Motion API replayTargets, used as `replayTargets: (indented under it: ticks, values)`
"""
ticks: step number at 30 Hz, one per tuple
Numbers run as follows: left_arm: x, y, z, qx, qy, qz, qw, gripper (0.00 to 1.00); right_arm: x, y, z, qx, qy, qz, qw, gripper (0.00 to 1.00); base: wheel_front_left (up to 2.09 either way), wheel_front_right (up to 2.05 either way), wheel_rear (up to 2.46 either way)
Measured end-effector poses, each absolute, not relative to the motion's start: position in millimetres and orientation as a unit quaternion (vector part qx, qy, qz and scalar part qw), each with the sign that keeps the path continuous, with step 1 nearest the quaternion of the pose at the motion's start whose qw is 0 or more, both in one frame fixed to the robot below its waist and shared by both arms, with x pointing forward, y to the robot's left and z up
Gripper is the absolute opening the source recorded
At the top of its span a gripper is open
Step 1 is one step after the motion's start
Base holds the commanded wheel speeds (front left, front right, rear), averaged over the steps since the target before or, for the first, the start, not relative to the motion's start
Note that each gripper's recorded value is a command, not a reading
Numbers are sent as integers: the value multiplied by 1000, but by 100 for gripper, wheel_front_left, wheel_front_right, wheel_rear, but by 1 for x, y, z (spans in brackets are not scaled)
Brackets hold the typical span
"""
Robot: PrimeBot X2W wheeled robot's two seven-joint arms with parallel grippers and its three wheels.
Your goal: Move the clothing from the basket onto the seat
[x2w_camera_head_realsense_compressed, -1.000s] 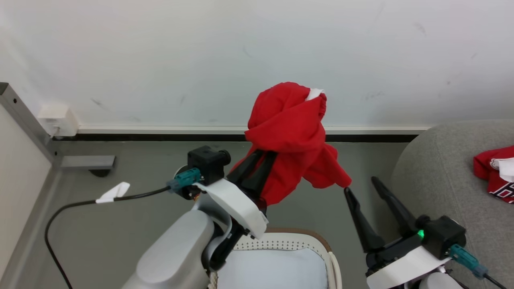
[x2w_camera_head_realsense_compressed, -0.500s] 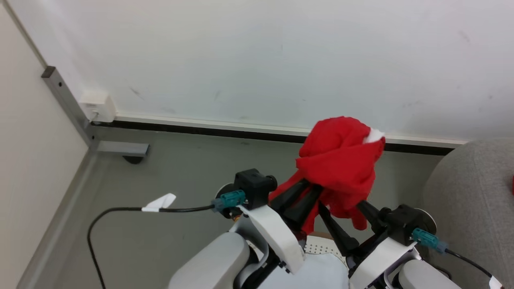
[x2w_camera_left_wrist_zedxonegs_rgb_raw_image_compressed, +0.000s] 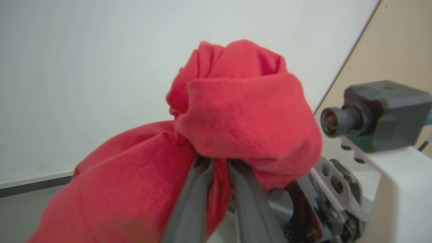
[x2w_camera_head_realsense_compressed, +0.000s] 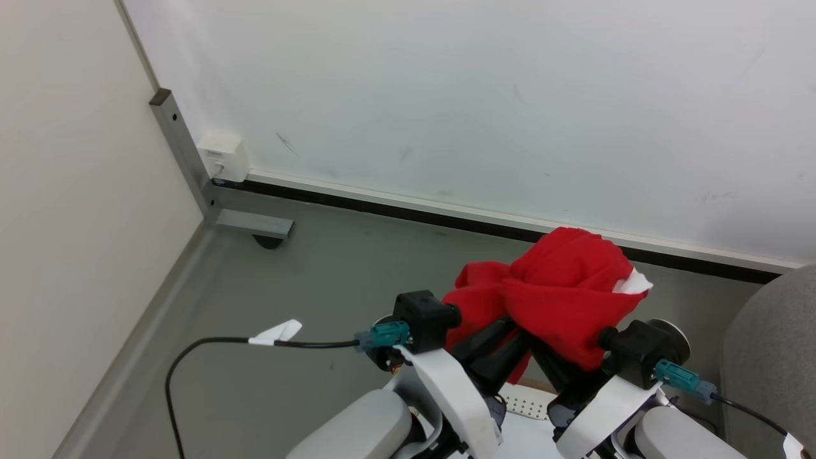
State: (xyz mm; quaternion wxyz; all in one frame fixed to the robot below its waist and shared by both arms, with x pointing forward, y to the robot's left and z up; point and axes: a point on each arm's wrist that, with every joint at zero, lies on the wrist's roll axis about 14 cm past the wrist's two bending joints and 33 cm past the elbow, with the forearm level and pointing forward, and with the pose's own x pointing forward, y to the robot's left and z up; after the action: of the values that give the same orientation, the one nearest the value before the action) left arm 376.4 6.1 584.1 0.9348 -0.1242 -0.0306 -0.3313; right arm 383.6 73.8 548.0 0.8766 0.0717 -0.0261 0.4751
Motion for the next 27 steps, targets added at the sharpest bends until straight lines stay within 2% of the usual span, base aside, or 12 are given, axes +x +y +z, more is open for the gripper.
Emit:
replayTargets:
  ticks: [14,15,17,18,27]
  values:
    - [385,4,573,-125,-18,-330,935,0,388,52,538,80,-12,450,889,0,0,0,0]
    - [386,3,573,-125,-18,-330,936,7,389,50,537,82,-11,446,891,0,0,0,0]
    - [387,1,571,-125,-15,-331,935,78,392,43,538,88,-10,435,896,0,0,0,0]
    - [388,1,569,-125,-15,-331,935,100,395,38,537,91,-9,428,899,0,0,0,0]
    - [394,-20,562,-125,-14,-361,924,100,419,-22,538,102,-16,345,933,0,0,0,0]
